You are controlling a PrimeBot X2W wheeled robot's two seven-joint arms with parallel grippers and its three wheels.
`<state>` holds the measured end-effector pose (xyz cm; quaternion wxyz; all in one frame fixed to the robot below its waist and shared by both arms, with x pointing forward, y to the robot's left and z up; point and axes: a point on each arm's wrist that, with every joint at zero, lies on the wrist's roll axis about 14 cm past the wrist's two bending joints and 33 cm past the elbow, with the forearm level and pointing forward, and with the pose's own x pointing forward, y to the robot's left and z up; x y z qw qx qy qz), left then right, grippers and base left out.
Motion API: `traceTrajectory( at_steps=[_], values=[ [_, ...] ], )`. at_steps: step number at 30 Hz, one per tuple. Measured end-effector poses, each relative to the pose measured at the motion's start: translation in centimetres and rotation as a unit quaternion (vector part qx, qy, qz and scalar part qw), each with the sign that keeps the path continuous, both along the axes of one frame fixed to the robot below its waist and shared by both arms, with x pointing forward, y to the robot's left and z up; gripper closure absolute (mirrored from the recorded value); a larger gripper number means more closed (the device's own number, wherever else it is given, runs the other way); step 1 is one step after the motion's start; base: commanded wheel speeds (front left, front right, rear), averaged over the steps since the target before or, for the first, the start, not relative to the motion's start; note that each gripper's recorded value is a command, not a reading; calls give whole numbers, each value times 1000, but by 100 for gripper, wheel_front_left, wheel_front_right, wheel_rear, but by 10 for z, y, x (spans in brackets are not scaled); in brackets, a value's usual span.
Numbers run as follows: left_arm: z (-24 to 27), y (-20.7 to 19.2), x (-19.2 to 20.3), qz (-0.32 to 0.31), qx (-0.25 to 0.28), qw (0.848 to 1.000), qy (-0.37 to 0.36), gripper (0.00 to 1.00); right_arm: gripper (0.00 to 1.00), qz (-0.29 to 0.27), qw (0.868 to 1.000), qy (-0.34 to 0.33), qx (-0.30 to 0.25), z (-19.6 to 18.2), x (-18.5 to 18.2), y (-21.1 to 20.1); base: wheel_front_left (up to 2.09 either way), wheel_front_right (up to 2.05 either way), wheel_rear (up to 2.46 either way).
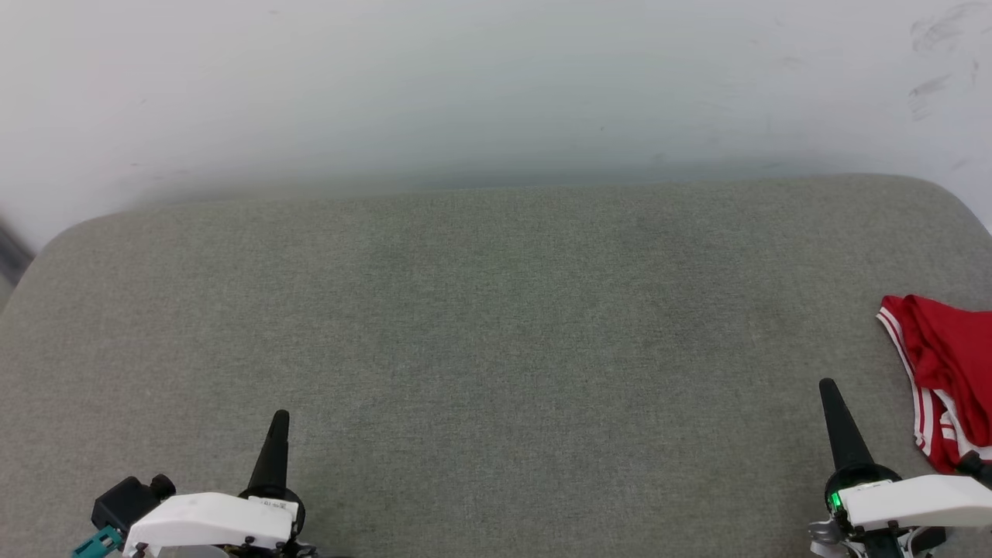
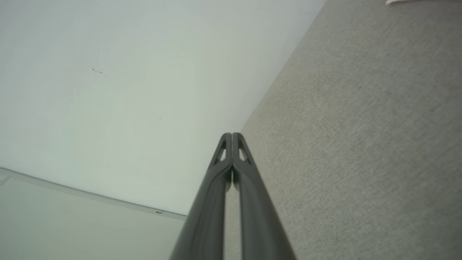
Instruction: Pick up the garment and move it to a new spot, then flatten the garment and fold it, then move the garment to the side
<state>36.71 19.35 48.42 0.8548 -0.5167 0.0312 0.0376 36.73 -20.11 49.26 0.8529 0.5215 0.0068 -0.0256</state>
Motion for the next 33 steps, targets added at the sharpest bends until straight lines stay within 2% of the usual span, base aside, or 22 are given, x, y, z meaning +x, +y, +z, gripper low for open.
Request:
traceTrajectory(
  at_steps=[33],
  values=[
    [10,3,13,-2,-148,989,-21,100,100,5,990,-6,143,5,12,0,0,0,0]
  ],
)
